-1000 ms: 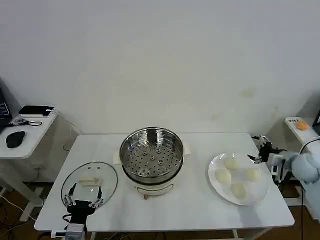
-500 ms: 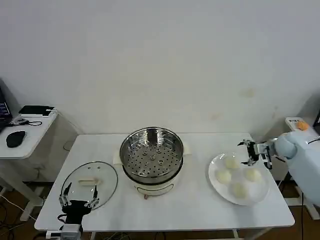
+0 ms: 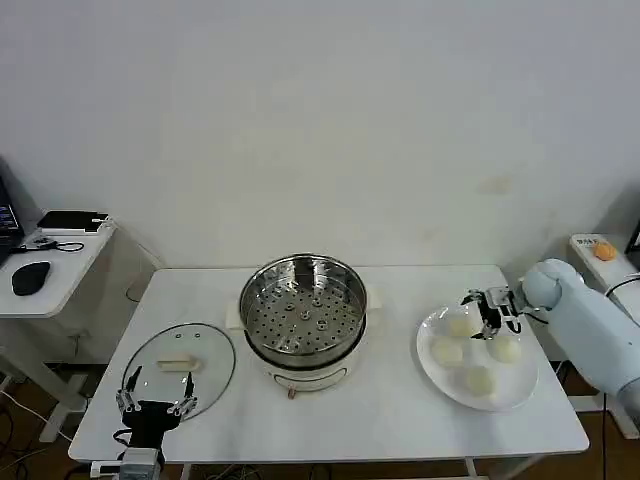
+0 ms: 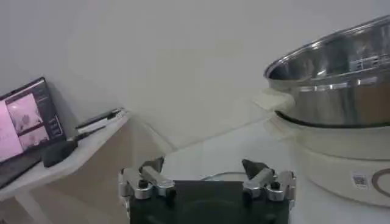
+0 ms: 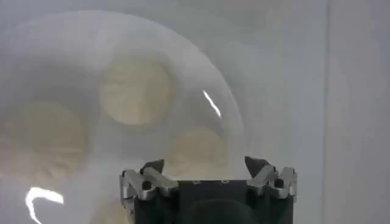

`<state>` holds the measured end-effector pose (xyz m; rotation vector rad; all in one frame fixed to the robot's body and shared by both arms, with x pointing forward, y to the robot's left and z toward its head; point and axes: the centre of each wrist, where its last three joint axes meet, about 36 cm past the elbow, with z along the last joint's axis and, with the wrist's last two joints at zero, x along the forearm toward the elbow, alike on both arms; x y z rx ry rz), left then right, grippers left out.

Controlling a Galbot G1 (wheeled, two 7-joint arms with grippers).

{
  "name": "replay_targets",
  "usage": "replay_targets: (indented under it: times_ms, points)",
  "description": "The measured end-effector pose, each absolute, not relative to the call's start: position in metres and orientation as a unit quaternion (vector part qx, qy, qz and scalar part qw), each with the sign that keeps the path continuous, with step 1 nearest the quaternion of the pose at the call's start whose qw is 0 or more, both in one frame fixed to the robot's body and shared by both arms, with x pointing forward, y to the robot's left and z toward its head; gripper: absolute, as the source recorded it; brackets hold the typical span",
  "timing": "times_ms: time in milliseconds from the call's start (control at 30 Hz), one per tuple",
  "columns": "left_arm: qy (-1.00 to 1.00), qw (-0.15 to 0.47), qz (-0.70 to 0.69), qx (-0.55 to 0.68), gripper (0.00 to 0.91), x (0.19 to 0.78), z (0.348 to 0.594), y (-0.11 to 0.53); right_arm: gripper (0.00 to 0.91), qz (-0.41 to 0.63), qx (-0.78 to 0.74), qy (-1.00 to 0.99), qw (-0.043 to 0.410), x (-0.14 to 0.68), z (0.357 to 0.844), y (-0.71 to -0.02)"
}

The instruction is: Take steamed baozi put them in steamer then cover it.

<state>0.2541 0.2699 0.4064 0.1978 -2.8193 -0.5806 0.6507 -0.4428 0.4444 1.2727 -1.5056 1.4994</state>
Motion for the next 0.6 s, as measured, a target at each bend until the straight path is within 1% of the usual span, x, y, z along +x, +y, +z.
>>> replay_targets:
  times_ms: [167,233,300,433,467,500,567,600]
  points:
    - [-0.969,0.127,-0.198,0.069,0.907,0.254,0.407,0.269,0.846,0.576,0.482,-0.571,0.331,0.656,0.444,-0.441]
    - [-0.970,0.127,-0.198,0.069,0.907,0.253,0.408,0.269,0.846,0.577,0.480,-0.570,0.334,0.658,0.443,-0.440]
    - [-0.969,0.126,-0.198,0.070,0.907,0.253,0.408,0.269,0.786,0.577,0.478,-0.572,0.334,0.660,0.443,-0.439]
    - [-0.969,0.125,-0.199,0.072,0.907,0.253,0.409,0.270,0.725,0.579,0.478,-0.567,0.338,0.662,0.442,-0.437]
    - [-0.969,0.125,-0.200,0.072,0.907,0.253,0.410,0.271,0.725,0.580,0.479,-0.566,0.339,0.662,0.442,-0.436]
    - [-0.969,0.125,-0.200,0.072,0.907,0.253,0.410,0.271,0.665,0.580,0.479,-0.565,0.340,0.662,0.442,-0.437]
    - [-0.969,0.124,-0.200,0.073,0.907,0.252,0.411,0.271,0.655,0.580,0.479,-0.564,0.341,0.662,0.442,-0.437]
    - [-0.969,0.124,-0.200,0.073,0.907,0.252,0.411,0.271,0.615,0.580,0.479,-0.563,0.341,0.662,0.441,-0.437]
